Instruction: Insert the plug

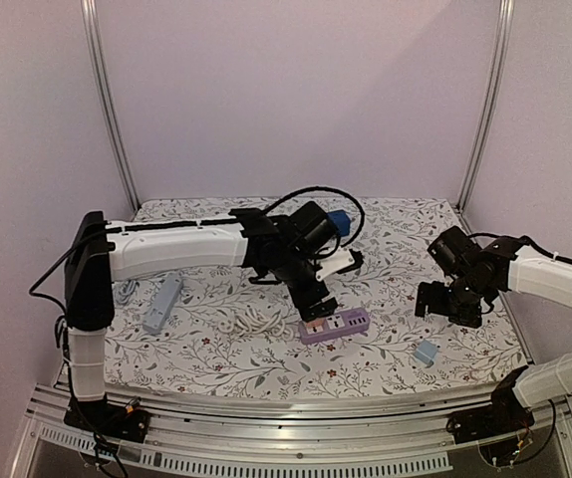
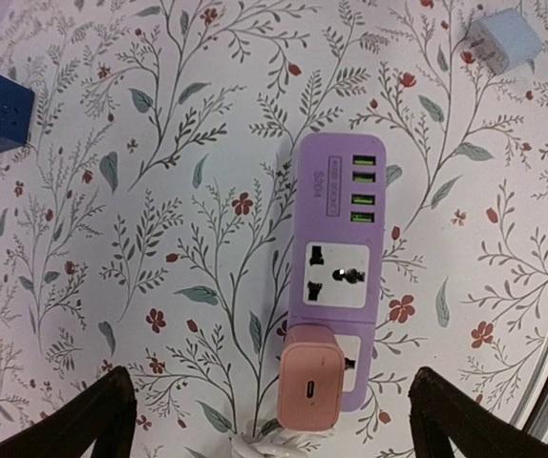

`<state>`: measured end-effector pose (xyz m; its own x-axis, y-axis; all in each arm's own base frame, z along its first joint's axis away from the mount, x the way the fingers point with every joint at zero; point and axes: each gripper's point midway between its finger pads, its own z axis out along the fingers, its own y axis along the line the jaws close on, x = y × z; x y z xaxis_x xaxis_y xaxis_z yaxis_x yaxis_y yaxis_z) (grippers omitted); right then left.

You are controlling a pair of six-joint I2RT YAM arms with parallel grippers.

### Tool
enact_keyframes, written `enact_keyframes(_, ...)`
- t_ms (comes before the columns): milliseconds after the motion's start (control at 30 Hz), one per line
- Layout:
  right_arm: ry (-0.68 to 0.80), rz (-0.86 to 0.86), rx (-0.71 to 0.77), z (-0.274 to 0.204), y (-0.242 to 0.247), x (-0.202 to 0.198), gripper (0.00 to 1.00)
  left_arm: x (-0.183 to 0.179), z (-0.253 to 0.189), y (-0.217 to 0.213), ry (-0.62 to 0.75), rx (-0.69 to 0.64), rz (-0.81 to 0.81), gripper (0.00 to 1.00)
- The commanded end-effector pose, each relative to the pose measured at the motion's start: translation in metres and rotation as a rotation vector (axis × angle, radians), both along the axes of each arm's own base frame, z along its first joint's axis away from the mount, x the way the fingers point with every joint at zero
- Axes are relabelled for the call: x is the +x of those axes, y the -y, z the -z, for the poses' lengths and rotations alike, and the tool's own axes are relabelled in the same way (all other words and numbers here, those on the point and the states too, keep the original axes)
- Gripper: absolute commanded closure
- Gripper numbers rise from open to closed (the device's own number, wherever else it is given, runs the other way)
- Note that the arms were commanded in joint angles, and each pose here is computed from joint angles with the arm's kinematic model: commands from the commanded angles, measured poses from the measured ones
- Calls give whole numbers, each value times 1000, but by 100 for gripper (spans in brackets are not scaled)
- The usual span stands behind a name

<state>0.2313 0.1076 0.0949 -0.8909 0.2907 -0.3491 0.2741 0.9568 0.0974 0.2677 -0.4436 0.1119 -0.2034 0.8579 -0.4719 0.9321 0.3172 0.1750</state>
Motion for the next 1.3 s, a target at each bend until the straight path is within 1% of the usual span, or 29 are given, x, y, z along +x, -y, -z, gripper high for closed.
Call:
enact_keyframes(0, -115, 14, 51, 3, -5, -11, 1, 4, -48, 8, 57, -96, -28, 1)
enact_keyframes(167, -231, 13, 76, 13, -9, -28, 1, 10, -71, 8, 88, -140, -81, 1)
enact_keyframes(267, -255, 34, 75, 17, -6, -33, 1, 11, -85, 8, 96, -169, -90, 1)
enact_keyframes(333, -285, 30, 117, 22, -13, -37, 1, 11, -94, 7, 112, -192, -97, 1)
enact_keyframes(433, -315, 24, 142, 30, -18, -39, 1, 16, -104, 5, 150, -216, -113, 1)
enact_keyframes(700, -353, 68, 158, 47, -14, -43, 6, 28, -122, -2, 217, -241, -169, 1)
enact_keyframes(1000, -370, 78, 175, 63, -15, -45, 11, 30, -148, -13, 336, -285, -135, 0)
enact_keyframes(1267, -370, 80, 177, 69, -16, -44, 14, 26, -150, -14, 333, -287, -110, 1)
